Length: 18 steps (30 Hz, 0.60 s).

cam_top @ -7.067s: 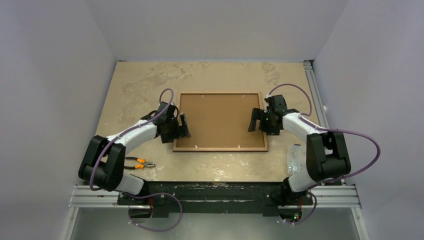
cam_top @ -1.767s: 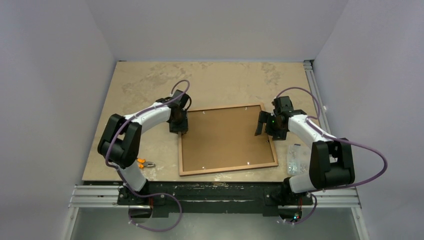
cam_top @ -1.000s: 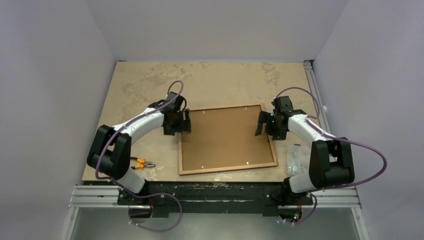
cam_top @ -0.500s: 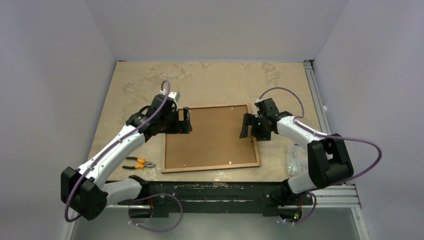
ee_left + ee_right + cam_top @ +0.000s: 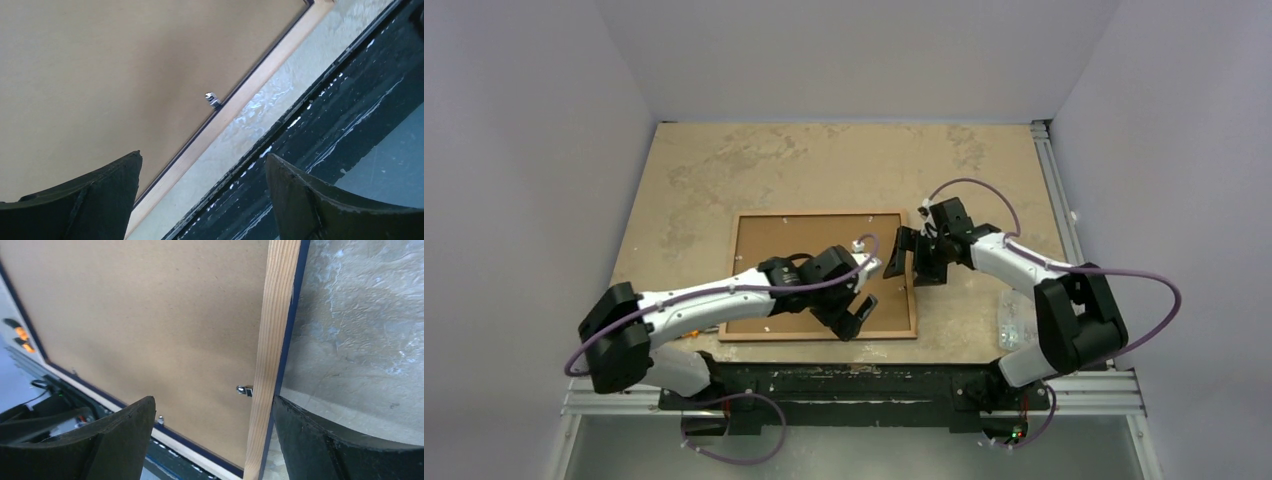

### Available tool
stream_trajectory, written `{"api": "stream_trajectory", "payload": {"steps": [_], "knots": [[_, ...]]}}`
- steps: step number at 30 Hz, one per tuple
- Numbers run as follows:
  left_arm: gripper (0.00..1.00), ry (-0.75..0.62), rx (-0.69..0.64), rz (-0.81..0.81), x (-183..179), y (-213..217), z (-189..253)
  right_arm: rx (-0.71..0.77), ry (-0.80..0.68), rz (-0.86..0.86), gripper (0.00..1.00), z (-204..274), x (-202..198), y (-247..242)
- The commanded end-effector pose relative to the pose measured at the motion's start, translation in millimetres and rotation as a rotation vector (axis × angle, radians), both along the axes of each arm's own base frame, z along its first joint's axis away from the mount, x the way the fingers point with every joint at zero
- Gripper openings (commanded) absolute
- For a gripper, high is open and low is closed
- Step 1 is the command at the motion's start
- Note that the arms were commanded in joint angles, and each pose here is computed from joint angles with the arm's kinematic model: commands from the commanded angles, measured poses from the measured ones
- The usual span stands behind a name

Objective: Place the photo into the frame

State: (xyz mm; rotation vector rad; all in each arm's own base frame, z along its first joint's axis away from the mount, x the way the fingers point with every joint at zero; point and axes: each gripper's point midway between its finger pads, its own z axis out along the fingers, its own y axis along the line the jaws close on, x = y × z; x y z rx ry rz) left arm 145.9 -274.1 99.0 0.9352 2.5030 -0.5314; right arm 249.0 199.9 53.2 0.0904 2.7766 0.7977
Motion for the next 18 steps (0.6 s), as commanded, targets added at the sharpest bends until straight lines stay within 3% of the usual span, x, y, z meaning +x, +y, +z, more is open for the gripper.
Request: {"api": "stream_trajectory", "payload": {"steps": [1, 6, 10, 18], "knots": [[0.90, -0.123, 0.003, -0.143, 2, -50, 4, 0.117, -0.064, -0.008, 0.86, 34, 10, -2], [0.87, -0.184, 0.066, -0.222, -4, -92, -12, 0.124, -0.044, -0.057, 0.86, 29, 5, -32], [0.80, -0.170, 0.095, -0.247, -6, -106, -29, 0.117, -0.020, -0.082, 0.86, 20, -1, -46], [0.44, -0.149, 0.158, -0.270, -12, -105, -59, 0.191, 0.044, -0.112, 0.86, 3, -10, -55]]}}
